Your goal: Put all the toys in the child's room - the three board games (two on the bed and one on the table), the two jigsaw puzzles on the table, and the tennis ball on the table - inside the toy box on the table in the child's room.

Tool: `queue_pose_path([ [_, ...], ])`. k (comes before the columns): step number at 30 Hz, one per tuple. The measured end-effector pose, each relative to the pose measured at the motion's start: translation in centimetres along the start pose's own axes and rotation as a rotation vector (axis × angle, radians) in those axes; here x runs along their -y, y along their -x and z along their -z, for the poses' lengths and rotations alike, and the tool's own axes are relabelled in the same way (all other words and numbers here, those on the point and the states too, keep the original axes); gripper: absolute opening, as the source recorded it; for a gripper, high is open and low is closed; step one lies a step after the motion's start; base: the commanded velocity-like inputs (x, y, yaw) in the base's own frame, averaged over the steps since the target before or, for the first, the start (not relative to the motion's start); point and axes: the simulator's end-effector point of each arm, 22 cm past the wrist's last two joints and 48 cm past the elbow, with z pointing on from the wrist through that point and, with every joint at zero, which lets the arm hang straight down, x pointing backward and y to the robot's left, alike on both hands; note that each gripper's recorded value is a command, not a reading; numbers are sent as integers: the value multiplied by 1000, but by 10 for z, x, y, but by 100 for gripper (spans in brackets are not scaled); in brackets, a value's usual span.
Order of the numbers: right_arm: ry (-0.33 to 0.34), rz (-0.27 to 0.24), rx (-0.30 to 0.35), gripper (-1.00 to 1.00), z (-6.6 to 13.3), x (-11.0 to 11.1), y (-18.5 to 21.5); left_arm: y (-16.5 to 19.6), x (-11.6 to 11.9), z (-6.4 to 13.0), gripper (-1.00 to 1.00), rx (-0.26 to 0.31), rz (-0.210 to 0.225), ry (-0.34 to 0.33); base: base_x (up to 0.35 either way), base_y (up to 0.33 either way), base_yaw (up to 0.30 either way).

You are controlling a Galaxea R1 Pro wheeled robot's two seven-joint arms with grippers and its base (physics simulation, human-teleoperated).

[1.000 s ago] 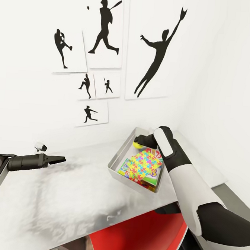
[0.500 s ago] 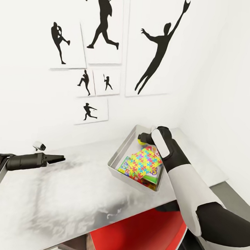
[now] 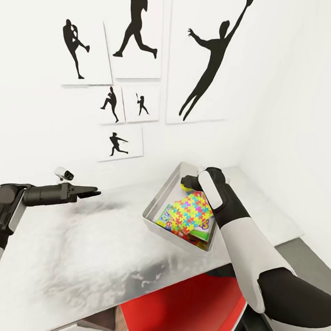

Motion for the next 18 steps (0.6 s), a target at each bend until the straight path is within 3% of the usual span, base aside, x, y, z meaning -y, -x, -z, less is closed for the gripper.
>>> queue_pose_path([
  [6, 2, -2, -1, -100, -4, -1, 0, 3, 9, -24, 100, -34, -18, -35, 0, 0, 0],
  [18, 2, -33, 54, -100, -10, -2, 16, -4, -2, -30, 100, -52, -1, -31, 0, 0, 0],
])
